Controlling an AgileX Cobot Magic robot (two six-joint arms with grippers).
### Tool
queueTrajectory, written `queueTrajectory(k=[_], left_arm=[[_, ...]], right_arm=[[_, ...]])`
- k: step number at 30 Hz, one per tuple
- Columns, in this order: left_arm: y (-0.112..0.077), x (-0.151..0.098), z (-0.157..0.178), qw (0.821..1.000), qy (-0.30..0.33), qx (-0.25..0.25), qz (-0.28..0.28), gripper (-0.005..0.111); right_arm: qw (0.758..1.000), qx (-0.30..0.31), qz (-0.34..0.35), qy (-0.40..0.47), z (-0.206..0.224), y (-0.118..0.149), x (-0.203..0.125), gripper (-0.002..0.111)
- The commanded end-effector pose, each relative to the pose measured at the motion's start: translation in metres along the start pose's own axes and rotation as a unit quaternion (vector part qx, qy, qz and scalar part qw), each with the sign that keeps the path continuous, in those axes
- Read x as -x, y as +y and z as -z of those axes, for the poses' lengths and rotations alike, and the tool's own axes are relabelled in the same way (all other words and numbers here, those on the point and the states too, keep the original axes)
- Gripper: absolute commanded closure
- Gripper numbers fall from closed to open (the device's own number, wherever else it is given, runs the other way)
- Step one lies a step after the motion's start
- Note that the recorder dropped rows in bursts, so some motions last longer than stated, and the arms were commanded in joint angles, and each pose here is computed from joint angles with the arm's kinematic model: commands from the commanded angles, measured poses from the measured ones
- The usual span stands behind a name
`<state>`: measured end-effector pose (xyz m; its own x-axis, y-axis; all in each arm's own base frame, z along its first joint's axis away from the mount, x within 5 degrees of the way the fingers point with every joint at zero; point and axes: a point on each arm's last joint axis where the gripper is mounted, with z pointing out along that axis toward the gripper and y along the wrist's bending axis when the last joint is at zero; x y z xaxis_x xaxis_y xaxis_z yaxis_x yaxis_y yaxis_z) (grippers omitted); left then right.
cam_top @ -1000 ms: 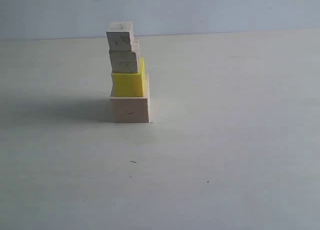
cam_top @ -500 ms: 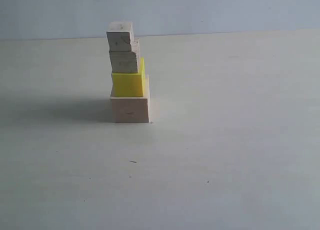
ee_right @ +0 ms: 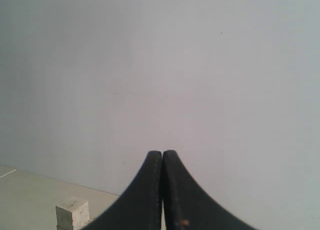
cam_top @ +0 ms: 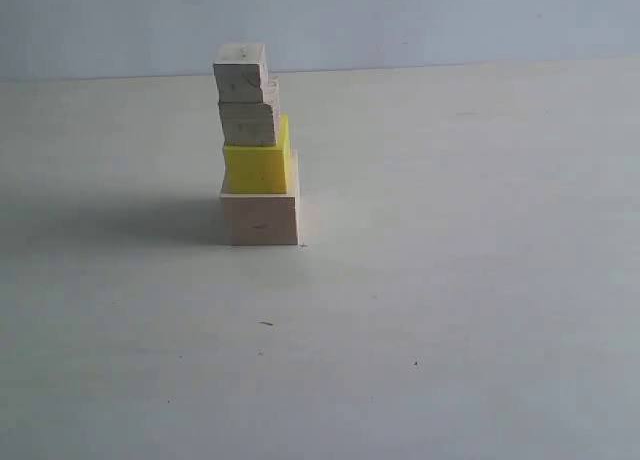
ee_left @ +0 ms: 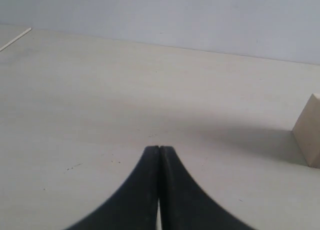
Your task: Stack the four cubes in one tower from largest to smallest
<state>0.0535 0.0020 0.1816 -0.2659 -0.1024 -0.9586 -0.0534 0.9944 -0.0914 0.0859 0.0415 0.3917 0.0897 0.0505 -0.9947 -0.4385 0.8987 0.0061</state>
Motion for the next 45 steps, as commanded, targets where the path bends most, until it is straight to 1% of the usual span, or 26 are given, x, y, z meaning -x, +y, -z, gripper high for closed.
queueTrajectory(k=[1, 26, 30, 34, 36, 41, 45], left_arm=[[0.000, 0.000, 0.000, 1.000, -0.002, -0.003, 0.002, 0.107], [0.000, 0.000, 0.000, 1.000, -0.002, -0.002, -0.001, 0.107], [0.000, 0.000, 0.000, 1.000, -0.002, -0.002, -0.001, 0.107], [0.000, 0.000, 0.000, 1.000, -0.002, -0.002, -0.001, 0.107], [0.000, 0.000, 0.000, 1.000, -0.002, -0.002, -0.001, 0.107], [0.000, 0.000, 0.000, 1.000, -0.002, -0.002, -0.001, 0.107], [0.000, 0.000, 0.000, 1.000, -0.002, -0.002, -0.001, 0.107]], right_arm=[[1.000, 0.000, 0.003, 0.000, 0.001, 0.000, -0.001, 0.108], [1.000, 0.000, 0.002, 0.000, 0.001, 0.000, -0.001, 0.108], [1.000, -0.004, 0.004, -0.011, 0.007, 0.000, 0.001, 0.108], [0.998, -0.045, -0.007, -0.038, 0.022, -0.005, 0.007, 0.108], [0.996, -0.082, 0.019, -0.037, 0.029, -0.009, 0.007, 0.108], [0.982, -0.178, 0.050, 0.029, 0.034, -0.021, -0.004, 0.108], [0.967, -0.243, 0.033, 0.068, 0.033, -0.034, -0.030, 0.108]])
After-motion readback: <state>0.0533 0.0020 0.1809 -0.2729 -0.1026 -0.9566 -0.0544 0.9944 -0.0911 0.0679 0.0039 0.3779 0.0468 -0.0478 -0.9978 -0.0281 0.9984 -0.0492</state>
